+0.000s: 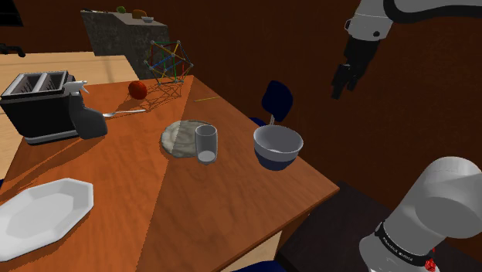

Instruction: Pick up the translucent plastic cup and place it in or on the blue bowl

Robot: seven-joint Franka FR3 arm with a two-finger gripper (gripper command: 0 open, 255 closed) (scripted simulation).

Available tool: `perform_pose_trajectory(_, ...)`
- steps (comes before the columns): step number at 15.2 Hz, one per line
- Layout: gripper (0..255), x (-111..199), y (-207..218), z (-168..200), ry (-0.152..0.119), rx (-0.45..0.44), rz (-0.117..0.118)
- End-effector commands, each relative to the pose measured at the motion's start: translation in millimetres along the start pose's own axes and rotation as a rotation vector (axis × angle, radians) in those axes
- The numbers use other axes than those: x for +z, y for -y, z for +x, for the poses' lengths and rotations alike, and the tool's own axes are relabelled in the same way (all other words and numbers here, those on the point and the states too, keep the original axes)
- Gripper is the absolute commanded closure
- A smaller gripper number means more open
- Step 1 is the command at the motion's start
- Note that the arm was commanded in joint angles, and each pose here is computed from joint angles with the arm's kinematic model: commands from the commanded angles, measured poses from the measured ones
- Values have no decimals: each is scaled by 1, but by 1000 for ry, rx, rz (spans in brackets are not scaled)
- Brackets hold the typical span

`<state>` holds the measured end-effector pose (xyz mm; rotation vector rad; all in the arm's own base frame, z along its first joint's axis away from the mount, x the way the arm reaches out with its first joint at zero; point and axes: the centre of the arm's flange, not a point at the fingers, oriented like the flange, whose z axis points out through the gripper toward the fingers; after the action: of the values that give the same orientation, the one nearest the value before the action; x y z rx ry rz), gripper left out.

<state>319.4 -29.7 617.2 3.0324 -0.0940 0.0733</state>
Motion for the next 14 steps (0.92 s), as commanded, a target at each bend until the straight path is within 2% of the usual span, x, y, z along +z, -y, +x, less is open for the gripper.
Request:
perform_pose_trajectory(1, 0, 0, 0, 0, 0, 0, 0)
perform_pose_trajectory(14, 0, 49, 122, 111, 27, 43, 22)
